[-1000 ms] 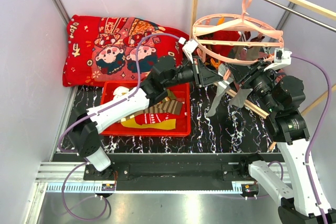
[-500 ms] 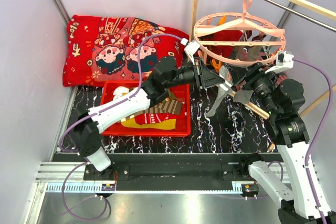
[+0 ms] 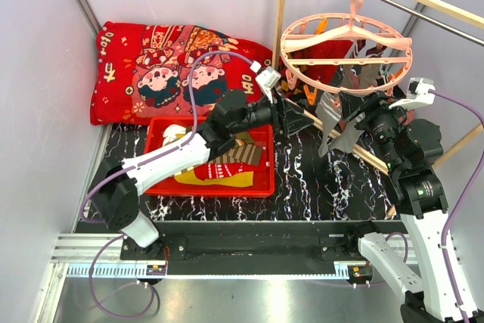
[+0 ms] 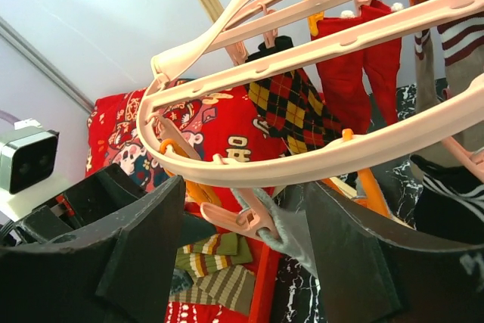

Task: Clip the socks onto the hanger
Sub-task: Clamp the sock onto the hanger, then open the clamp at the hanger.

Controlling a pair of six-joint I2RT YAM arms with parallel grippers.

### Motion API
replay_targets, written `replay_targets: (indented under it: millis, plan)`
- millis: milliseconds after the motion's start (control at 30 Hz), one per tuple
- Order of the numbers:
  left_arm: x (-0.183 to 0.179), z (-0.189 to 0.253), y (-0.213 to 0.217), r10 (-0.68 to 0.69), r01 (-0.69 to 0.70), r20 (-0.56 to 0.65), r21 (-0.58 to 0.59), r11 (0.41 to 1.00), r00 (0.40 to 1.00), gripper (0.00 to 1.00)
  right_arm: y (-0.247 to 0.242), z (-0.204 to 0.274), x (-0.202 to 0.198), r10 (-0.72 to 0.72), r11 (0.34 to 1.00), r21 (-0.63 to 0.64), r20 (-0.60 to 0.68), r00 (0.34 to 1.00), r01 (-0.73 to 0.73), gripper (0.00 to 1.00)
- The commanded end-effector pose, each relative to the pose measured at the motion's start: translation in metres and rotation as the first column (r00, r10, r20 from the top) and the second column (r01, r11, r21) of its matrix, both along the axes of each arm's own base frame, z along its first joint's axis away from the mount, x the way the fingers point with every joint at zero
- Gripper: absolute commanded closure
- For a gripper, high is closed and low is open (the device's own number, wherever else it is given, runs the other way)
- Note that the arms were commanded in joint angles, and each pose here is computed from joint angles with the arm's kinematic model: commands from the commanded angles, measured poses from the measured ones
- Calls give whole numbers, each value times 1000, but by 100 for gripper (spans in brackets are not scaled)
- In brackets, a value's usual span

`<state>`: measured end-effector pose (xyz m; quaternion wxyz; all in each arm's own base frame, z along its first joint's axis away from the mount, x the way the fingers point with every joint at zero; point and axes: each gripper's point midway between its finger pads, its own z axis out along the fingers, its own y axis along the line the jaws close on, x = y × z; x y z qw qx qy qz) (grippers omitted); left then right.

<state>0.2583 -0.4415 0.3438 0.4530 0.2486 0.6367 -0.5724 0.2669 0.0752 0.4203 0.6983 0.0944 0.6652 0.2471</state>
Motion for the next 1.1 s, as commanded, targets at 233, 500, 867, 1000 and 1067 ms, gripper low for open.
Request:
replay_targets:
  millis: [233,500,867,1000,1067]
  plan:
    - [33,42,24,133,-96,289,-137,986,948,25,-12,2,4,-68,997,-47,21,997,69,26]
    - [31,51,5,59,12,335,-206,979,940,23,-12,5,2,-61,997,-51,30,998,62,26]
    - [33,50,-13,6,84,323,-265,960,946,31,-9,7,0,-45,997,-63,35,998,47,26]
    - [32,54,-14,9,92,323,-295,951,946,33,-9,8,1,-42,997,-66,38,998,44,25]
    - [32,54,-16,6,98,324,-303,948,946,35,-8,10,-1,-38,997,-67,41,998,40,25]
